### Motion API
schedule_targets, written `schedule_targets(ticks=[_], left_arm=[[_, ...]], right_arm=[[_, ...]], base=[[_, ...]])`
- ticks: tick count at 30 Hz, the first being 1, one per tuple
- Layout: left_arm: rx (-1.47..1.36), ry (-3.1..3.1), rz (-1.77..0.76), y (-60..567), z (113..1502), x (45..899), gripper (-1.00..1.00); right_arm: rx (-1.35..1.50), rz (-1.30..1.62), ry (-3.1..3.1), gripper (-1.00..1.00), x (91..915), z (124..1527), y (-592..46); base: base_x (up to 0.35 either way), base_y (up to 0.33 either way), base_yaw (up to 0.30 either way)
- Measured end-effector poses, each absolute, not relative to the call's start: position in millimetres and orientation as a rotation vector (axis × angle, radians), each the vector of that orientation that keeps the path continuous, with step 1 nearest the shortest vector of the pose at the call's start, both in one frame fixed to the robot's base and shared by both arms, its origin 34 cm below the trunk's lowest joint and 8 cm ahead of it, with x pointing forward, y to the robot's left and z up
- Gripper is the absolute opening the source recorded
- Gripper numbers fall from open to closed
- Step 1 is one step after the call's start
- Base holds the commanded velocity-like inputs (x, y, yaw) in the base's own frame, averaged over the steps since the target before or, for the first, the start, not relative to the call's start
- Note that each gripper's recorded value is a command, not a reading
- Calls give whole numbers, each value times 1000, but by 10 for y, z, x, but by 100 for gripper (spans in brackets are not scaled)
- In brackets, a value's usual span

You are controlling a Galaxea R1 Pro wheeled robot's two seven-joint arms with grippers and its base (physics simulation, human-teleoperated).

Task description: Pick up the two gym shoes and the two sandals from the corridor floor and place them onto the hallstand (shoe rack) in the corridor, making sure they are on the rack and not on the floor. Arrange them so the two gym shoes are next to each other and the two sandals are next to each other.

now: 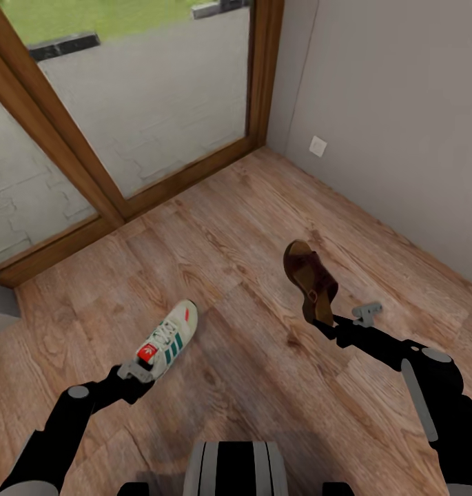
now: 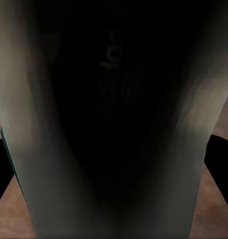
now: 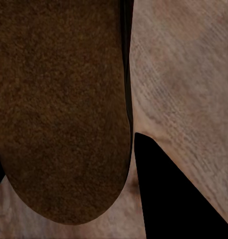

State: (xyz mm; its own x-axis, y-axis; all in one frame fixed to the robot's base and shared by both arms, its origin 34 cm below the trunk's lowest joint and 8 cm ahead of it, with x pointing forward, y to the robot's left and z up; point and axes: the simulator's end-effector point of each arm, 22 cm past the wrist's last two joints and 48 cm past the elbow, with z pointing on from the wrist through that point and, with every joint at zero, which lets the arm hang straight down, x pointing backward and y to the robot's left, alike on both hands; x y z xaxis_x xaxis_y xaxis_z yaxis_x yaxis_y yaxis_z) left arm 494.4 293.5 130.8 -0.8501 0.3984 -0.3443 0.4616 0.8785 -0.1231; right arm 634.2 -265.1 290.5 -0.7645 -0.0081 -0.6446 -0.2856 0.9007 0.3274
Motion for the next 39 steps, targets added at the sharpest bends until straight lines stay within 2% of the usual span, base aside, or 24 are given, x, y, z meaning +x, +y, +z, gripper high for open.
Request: schedule_targets(ticks=[14, 20, 24, 39], left_arm=[[398, 2640, -193, 3068, 1500, 4951, -100], [251, 2600, -232, 3107, 1475, 4606, -100], [178, 2514, -166, 3398, 1538, 4391, -100], [67, 2553, -159, 3475, 1528, 3951, -100]], right_arm=[[-223, 527, 2338, -100, 6441, 3241, -2648], [-328, 371, 2379, -100, 6281, 2826, -2909], [-344, 158, 2389, -100, 5921, 2521, -3211], [-150, 13, 2362, -100, 4881, 1813, -3042]], base=[[0, 0, -141], [0, 0, -167], [0, 0, -168], [0, 0, -170]])
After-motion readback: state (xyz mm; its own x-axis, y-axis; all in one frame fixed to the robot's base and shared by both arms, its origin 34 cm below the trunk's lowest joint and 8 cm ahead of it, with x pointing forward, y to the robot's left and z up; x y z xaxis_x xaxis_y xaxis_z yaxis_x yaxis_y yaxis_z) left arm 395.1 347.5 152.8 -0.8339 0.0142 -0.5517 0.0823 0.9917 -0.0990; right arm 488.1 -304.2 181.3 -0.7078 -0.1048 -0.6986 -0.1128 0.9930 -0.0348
